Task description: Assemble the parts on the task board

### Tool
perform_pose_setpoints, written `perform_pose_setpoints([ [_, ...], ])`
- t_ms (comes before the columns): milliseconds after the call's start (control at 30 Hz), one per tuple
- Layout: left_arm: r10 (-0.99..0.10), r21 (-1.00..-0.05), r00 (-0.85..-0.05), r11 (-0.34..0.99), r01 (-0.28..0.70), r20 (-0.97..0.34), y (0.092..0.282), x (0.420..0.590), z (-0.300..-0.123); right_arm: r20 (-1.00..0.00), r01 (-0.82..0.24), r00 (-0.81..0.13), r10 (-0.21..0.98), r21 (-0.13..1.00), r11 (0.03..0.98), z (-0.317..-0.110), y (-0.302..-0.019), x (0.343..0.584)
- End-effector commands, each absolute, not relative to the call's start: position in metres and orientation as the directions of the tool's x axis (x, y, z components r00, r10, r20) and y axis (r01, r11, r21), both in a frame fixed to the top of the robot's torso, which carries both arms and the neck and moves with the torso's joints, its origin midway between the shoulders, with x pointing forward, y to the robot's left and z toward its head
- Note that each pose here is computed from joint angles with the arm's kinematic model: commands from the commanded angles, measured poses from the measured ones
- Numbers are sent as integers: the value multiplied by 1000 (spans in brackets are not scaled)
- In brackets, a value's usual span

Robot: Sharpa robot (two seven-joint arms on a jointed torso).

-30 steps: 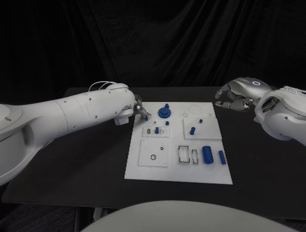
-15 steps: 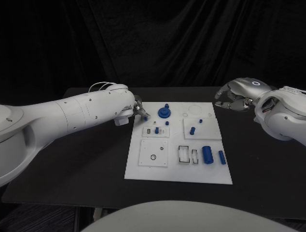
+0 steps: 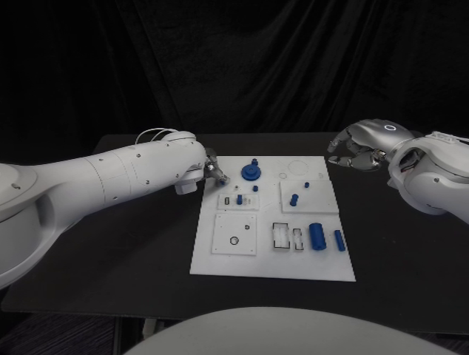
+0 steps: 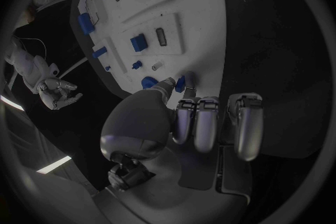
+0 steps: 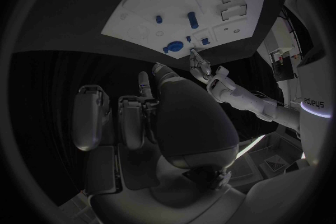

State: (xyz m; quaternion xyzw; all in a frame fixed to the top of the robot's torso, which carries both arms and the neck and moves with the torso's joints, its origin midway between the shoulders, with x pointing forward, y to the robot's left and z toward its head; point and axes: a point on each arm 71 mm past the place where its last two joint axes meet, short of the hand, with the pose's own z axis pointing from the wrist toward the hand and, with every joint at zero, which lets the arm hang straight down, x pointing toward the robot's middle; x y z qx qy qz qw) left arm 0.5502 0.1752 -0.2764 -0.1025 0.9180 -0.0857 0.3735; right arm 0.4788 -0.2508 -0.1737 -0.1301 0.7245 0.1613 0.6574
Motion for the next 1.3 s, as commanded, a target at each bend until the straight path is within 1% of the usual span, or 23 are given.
perform_pose_setpoints([
  [33, -254, -250, -703, 962, -112, -665, 173, 550, -277, -994, -384, -112, 14, 56, 922, -175, -252, 479],
  [500, -255, -255, -704, 961, -108, -663, 173, 550, -278, -993, -378, -120, 8, 53, 924, -176, -253, 479],
  [967, -259, -280, -701, 956, -88, -665, 174, 549, -278, -992, -375, -124, 5, 51, 925, -176, -253, 479],
  [1167, -268, -294, -692, 952, -84, -670, 177, 547, -277, -992, -371, -125, 4, 50, 927, -176, -254, 478],
  [1300, -282, -309, -679, 947, -84, -678, 180, 542, -276, -992, -367, -126, 3, 50, 929, -176, -256, 478],
])
